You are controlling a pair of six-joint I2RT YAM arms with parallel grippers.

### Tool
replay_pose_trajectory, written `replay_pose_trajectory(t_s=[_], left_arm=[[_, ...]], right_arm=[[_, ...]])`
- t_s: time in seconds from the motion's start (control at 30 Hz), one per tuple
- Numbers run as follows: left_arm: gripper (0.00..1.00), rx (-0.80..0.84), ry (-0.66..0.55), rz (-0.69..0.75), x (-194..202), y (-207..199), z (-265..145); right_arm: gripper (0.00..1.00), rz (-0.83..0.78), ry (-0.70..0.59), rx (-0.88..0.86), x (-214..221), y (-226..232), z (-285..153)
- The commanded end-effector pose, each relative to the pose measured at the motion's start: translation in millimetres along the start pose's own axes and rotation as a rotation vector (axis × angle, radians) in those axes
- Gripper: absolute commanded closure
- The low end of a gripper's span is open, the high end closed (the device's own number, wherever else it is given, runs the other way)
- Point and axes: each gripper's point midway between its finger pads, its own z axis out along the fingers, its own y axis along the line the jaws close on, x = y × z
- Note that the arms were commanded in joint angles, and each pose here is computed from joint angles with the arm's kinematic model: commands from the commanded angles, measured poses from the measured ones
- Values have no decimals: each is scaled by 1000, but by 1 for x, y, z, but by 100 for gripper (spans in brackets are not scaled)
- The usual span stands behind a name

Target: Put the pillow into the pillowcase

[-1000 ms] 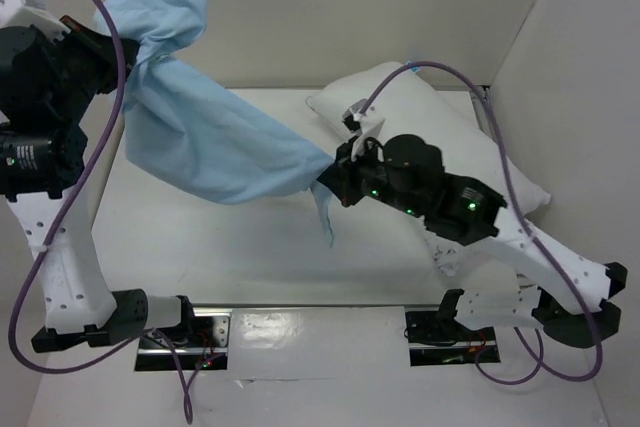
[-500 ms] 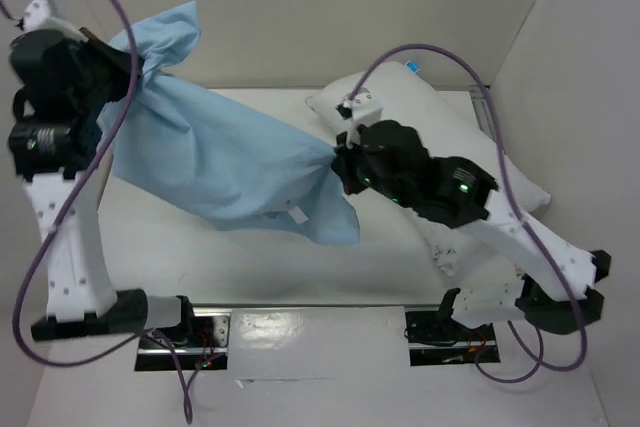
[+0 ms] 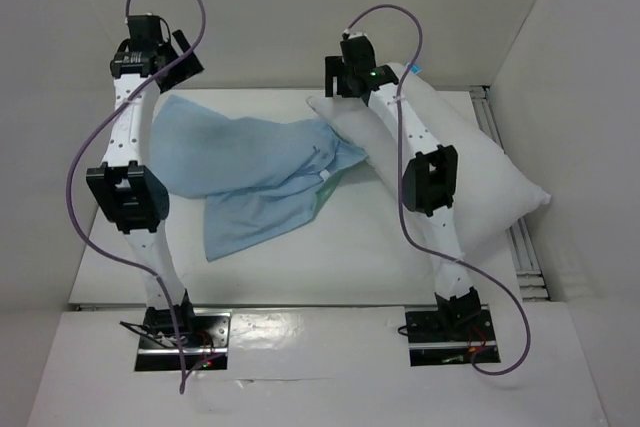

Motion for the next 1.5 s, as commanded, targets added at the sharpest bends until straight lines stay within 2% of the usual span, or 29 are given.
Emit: replay_pose_trajectory(t_s=[0.0, 0.07, 0.1, 0.13, 0.17, 0.2, 0.27, 0.33, 0.43, 0.5, 0.63, 0.77, 0.8, 0.9, 0.93, 0.97, 1.0, 1.03, 1.07, 1.1, 1.17, 1.3, 1.4, 1.47], left_arm=[[2, 75, -82, 52, -11, -14, -66], [13, 79, -52, 25, 17, -3, -79], [19, 74, -38, 8, 27, 1, -80], [26, 66, -21, -11, 38, 5, -80], [31, 51, 9, -27, 52, 11, -77], [32, 25, 88, -57, 83, 22, -67], [22, -14, 157, -82, 113, 35, -57], [8, -75, 248, -136, 149, 54, -43], [3, -159, 325, -173, 178, 80, -31], [1, -183, 370, -195, 193, 89, -24], [1, -206, 367, -245, 201, 101, -1], [2, -231, 383, -296, 207, 112, 25], [2, -243, 387, -306, 208, 118, 30], [13, -257, 432, -338, 219, 122, 53], [20, -258, 439, -349, 219, 126, 58], [29, -253, 448, -352, 218, 124, 61], [59, -265, 467, -352, 226, 128, 66], [82, -255, 456, -343, 220, 126, 67], [100, -238, 451, -336, 215, 122, 70], [100, -247, 454, -345, 213, 127, 71], [100, -248, 446, -344, 203, 129, 69], [100, -221, 382, -337, 162, 125, 63], [100, -182, 284, -310, 116, 115, 47], [100, -178, 259, -291, 99, 110, 37]], right_arm=[[13, -15, -5, -104, -10, 58, -75], [13, -17, -8, -133, 13, 71, -96], [13, -41, 97, -139, 74, 76, -95], [15, 0, 16, -204, 55, 87, -129], [18, 16, 38, -214, 72, 91, -138], [18, 55, 66, -221, 91, 102, -149], [18, 74, 150, -233, 144, 105, -164], [12, 68, 218, -283, 190, 129, -180], [8, -15, 241, -349, 225, 173, -202], [6, -78, 267, -338, 242, 192, -194], [5, -164, 278, -359, 261, 221, -177], [5, -167, 250, -405, 252, 253, -157], [5, -185, 276, -372, 267, 252, -142], [8, -206, 292, -319, 280, 257, -117], [11, -214, 306, -310, 286, 256, -113], [30, -203, 315, -296, 288, 252, -107], [41, -196, 301, -305, 288, 256, -103], [59, -195, 311, -292, 291, 249, -100], [90, -190, 319, -286, 295, 247, -99], [100, -185, 323, -275, 293, 239, -100], [100, -180, 325, -265, 292, 228, -103], [100, -205, 305, -241, 282, 195, -137], [100, -220, 294, -213, 276, 158, -179], [100, -261, 311, -200, 283, 131, -212]])
